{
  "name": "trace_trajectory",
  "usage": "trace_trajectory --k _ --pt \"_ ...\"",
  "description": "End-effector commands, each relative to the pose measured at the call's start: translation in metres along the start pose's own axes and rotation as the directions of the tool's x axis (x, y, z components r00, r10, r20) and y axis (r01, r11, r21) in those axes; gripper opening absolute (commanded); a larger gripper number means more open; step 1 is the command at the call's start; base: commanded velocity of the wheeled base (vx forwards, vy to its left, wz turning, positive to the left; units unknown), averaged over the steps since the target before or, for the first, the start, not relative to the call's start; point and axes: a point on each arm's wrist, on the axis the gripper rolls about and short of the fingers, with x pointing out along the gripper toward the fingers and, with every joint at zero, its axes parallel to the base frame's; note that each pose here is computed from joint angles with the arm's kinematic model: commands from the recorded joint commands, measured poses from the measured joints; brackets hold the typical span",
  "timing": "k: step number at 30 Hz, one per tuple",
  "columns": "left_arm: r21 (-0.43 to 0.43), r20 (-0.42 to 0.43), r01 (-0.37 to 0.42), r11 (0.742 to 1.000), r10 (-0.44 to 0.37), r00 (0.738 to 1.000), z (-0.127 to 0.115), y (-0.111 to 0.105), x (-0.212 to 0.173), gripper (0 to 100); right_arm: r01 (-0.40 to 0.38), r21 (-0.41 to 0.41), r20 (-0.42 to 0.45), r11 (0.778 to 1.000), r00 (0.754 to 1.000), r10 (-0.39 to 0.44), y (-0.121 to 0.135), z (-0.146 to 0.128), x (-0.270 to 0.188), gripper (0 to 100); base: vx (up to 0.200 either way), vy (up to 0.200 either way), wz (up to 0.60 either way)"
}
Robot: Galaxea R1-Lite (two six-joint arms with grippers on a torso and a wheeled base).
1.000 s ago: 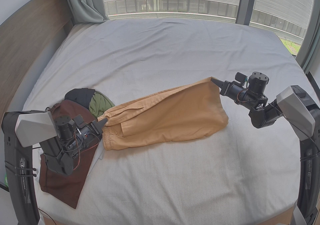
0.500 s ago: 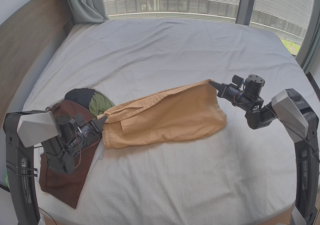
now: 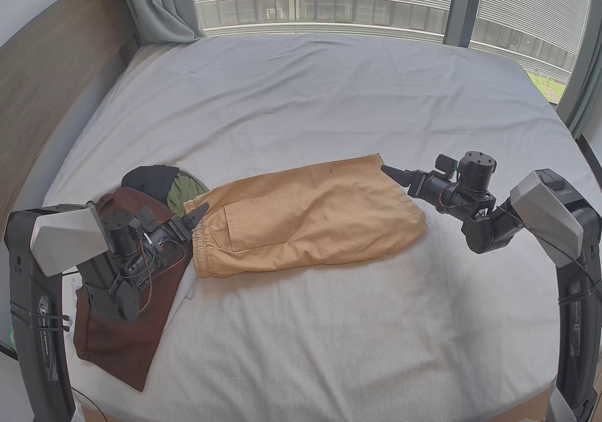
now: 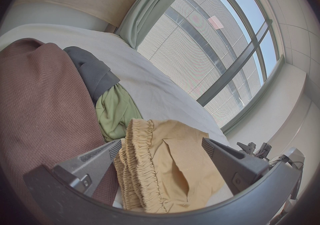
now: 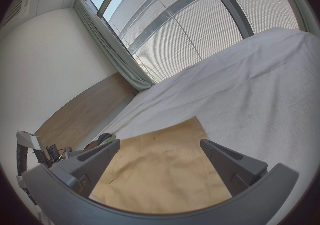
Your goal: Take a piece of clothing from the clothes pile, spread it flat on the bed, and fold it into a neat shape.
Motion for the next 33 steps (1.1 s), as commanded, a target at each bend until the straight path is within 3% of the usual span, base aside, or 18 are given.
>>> trace_trajectory --k 1,6,12,23,26,33 --pt "0.003 0.014 0.021 1.000 -0.021 1.000 0.008 -0.011 -0.004 100 -0.029 0.003 -0.019 1.000 0.999 0.029 0.033 0.006 -0.021 100 0.000 0.000 0.00" --pt "-0.003 0.027 0.036 0.999 -0.036 0.999 0.016 -0.018 -0.007 100 -0.044 0.003 -0.023 0.999 0.999 0.044 0.045 0.001 -0.032 100 0.000 0.000 0.00" --pt "-0.083 0.069 0.093 0.992 -0.088 0.994 0.039 -0.041 -0.020 100 -0.030 0.039 -0.066 0.999 0.997 0.032 0.062 -0.015 -0.057 100 0.000 0.000 0.00" --pt "-0.112 0.052 0.124 0.986 -0.119 0.992 0.040 -0.050 -0.025 100 -0.039 0.072 -0.039 0.997 0.998 0.042 0.075 -0.033 -0.095 100 0.000 0.000 0.00" --pt "-0.110 0.051 0.133 0.985 -0.128 0.990 0.042 -0.053 -0.028 100 -0.041 0.110 -0.036 0.993 0.998 0.045 0.076 -0.036 -0.099 100 0.000 0.000 0.00" --pt "-0.114 -0.003 0.182 0.977 -0.183 0.983 0.042 -0.063 -0.041 100 -0.052 0.114 -0.037 0.992 0.998 0.056 0.080 -0.038 -0.099 100 0.000 0.000 0.00"
